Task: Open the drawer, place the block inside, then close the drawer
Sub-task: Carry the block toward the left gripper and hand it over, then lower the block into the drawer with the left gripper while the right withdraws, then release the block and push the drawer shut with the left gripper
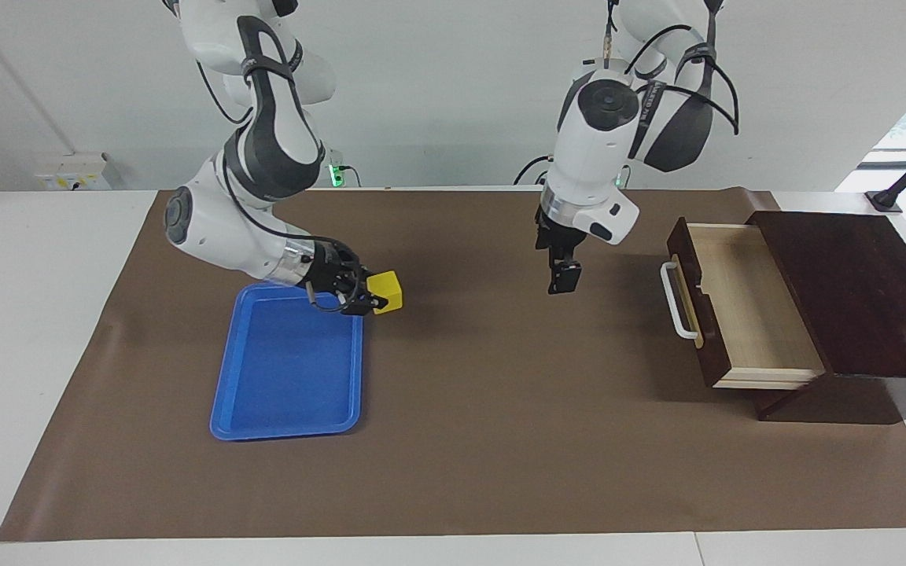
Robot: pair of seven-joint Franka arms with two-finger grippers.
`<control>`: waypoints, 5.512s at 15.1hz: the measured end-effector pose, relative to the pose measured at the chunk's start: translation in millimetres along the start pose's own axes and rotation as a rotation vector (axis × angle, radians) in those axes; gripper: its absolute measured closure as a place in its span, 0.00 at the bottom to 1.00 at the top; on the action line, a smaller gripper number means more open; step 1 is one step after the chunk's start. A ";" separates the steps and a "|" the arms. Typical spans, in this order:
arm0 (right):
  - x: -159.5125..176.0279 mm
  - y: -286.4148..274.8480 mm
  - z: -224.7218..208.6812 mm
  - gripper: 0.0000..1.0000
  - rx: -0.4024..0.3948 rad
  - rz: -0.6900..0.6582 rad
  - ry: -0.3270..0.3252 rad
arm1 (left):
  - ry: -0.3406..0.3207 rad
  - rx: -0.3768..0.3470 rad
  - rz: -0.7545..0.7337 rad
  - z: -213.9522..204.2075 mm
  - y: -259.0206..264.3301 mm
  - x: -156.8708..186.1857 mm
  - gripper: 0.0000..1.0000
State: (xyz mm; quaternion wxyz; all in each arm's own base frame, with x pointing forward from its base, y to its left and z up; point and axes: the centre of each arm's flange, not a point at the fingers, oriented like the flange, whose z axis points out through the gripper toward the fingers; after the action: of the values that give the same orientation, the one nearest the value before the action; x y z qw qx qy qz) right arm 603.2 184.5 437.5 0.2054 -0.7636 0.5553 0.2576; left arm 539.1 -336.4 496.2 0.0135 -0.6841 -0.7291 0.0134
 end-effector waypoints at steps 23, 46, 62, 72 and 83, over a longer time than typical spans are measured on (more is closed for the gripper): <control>-102.9 -10.5 64.4 0.45 0.069 0.152 0.029 | -0.078 -0.078 -0.072 16.3 -44.3 -76.1 0.00; -106.2 -16.0 54.8 0.00 0.089 0.167 0.020 | -0.040 -0.037 0.000 19.9 -18.7 -37.8 0.44; 14.7 21.7 -89.4 0.00 -0.172 -0.539 0.323 | 0.020 -0.028 0.261 -35.6 63.0 379.5 0.44; 37.6 85.0 -214.8 0.00 -0.455 -1.222 0.497 | 0.041 -0.009 0.265 55.7 25.5 395.0 0.44; 21.4 127.0 -253.5 0.00 -0.491 -1.235 0.487 | 0.030 -0.086 0.215 -21.6 41.2 292.5 0.00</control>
State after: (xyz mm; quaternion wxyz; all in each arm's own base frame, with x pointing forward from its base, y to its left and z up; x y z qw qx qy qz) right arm 529.4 -21.4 619.1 0.0058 -0.9991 -0.0232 0.0339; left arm 562.5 -41.9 516.7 -0.0066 -0.7583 -0.6513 -0.0268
